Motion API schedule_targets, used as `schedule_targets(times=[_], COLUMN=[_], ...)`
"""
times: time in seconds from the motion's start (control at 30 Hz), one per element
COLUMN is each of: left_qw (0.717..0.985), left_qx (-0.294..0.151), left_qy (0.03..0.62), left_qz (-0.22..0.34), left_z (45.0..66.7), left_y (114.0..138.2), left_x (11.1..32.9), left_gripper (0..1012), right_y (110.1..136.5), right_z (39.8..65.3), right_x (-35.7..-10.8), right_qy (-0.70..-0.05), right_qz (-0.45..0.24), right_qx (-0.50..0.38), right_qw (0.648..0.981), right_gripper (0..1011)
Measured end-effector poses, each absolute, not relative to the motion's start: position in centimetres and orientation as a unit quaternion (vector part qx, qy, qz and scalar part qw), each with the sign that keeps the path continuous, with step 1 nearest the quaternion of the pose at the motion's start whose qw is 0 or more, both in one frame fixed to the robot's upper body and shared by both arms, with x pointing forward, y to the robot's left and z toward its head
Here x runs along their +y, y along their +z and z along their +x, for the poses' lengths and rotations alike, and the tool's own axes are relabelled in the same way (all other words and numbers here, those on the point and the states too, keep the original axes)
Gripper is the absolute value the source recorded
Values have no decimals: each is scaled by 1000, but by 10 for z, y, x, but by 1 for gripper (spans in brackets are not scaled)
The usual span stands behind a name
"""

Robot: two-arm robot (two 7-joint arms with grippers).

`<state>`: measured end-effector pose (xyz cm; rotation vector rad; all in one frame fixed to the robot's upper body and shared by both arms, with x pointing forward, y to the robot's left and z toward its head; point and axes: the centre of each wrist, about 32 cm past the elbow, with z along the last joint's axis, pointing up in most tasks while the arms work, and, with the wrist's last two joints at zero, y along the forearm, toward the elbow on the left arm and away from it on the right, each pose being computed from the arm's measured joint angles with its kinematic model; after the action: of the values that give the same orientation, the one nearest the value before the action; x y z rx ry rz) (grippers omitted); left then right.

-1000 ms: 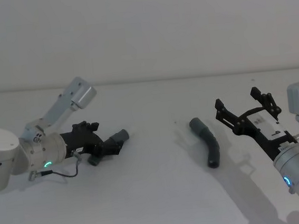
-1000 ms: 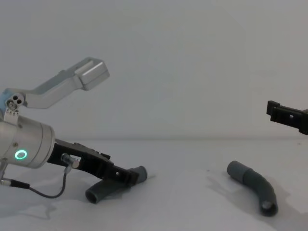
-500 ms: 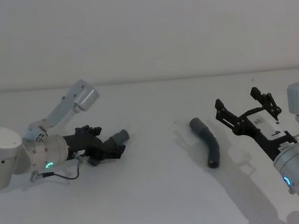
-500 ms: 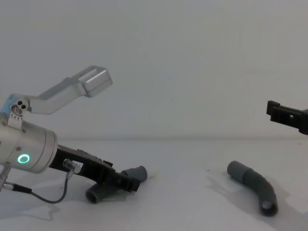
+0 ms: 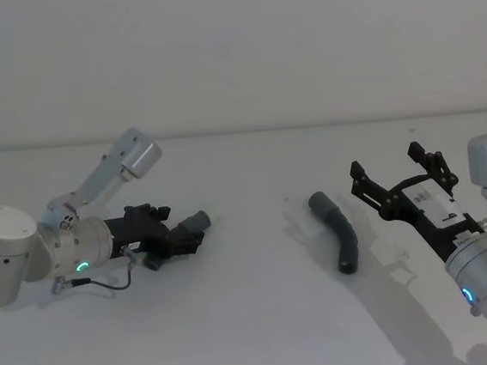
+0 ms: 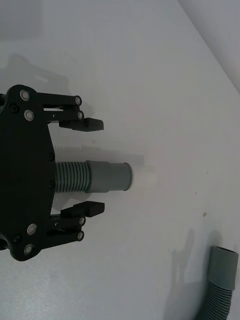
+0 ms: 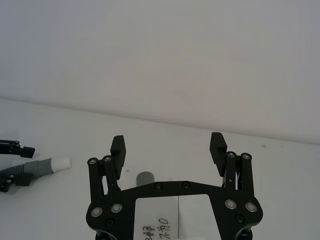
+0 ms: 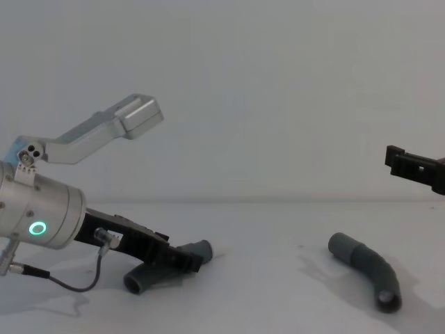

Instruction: Use both hands to pick up one end of the pipe from the table, align the ends, and insert them.

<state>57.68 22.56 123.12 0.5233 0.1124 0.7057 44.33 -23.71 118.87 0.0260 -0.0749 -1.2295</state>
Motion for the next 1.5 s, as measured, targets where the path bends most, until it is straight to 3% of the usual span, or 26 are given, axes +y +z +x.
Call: schedule_targets(times=[0.6, 1.5], left_qw=[905, 905], left_qx=[54, 54], left_qy=[341, 341], left_qz=[250, 248], left_z=[578, 578], left_y=[1231, 1231], left_x=[225, 225], left_gripper=[354, 347], right_y=[1189, 1189], right_z=[443, 443], right_x=[-237, -237], right_qy=[-577, -577], right_qz=[12, 12], right_qx=[-35, -35], right_qw=[816, 816], right_gripper=[1001, 1001])
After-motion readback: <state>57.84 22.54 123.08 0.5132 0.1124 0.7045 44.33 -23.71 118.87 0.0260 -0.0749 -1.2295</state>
